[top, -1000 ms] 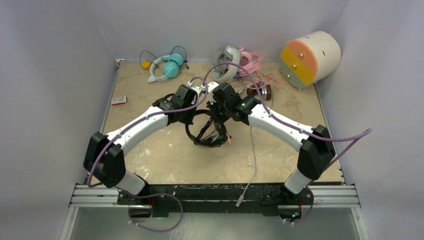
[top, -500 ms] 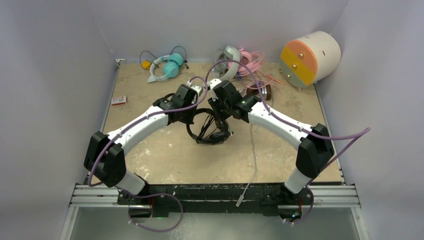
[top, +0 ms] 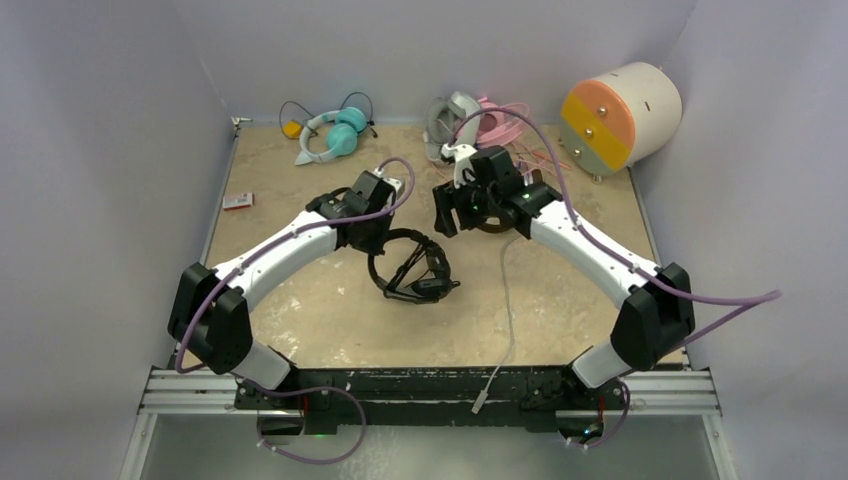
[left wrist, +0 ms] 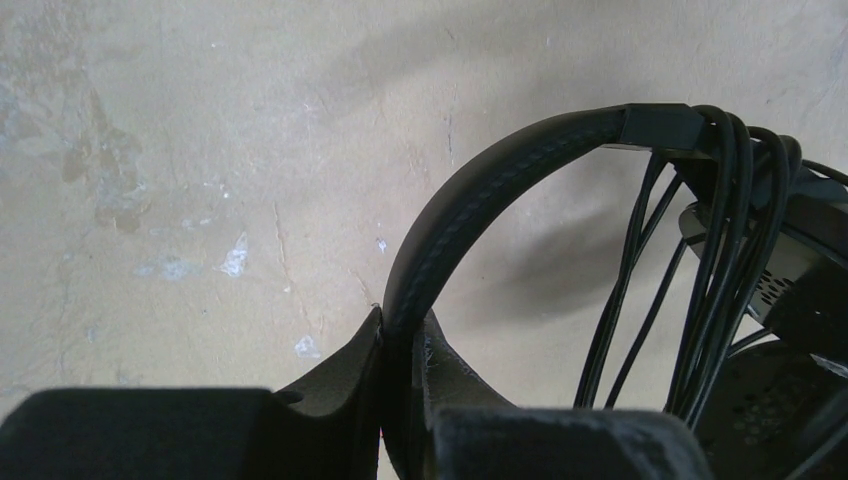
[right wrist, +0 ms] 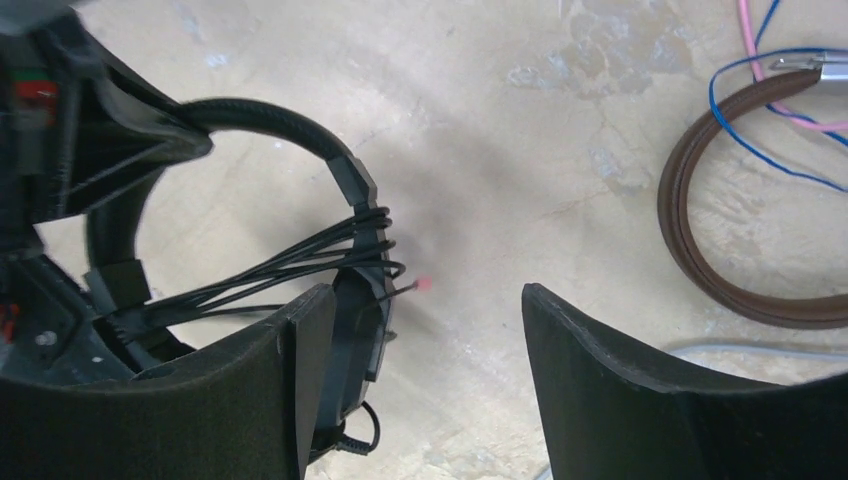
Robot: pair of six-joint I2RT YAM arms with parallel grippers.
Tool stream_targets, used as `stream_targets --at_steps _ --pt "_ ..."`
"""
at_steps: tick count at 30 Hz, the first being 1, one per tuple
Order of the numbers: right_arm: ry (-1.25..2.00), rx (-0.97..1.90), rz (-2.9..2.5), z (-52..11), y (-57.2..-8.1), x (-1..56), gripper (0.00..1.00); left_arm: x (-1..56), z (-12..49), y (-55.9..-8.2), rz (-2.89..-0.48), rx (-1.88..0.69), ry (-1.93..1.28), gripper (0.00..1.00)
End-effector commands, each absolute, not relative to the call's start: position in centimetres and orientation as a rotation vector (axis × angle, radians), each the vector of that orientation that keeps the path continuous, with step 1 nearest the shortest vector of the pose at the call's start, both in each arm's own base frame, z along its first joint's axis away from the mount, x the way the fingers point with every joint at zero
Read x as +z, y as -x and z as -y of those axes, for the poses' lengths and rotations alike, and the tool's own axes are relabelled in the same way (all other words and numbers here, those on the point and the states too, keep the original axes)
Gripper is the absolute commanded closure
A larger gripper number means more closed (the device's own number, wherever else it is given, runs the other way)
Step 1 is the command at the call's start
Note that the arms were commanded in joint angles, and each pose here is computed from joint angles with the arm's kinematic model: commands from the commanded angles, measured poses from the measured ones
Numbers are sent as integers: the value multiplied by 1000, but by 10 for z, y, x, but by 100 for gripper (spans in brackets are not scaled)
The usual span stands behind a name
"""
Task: Wrap the headphones
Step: Place the headphones at the corner of the board.
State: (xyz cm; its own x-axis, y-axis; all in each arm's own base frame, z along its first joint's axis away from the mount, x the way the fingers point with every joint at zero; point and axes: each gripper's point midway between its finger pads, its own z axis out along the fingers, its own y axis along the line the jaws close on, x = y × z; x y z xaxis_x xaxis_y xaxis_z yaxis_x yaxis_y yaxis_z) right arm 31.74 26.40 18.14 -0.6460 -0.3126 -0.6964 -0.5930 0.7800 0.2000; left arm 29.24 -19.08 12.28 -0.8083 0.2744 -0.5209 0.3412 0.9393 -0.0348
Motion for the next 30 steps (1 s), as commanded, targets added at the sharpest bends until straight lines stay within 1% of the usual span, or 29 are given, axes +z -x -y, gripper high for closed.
stream_targets --at_steps 1,5,9,12,17,23,30 --pt "647 734 -2255 -267 -314 201 28 140 202 -292 -2549 -262 -422 100" --pt "590 852 -2264 -261 -318 201 28 145 202 -292 -2546 -267 -415 100" --pt "579 887 -2264 -259 -315 200 28 145 202 -290 -2560 -280 -408 100" --pt "552 875 -2252 -254 -315 201 28 145 205 -288 -2578 -340 -394 100" --pt "467 824 -2230 -242 -315 196 32 149 198 -289 -2624 -449 -269 100" --pt "372 827 -2208 -237 -313 183 36 153 176 -292 -2631 -531 -65 100" --pt "377 860 -2160 -238 -307 187 37 136 129 -298 -2563 -416 369 100"
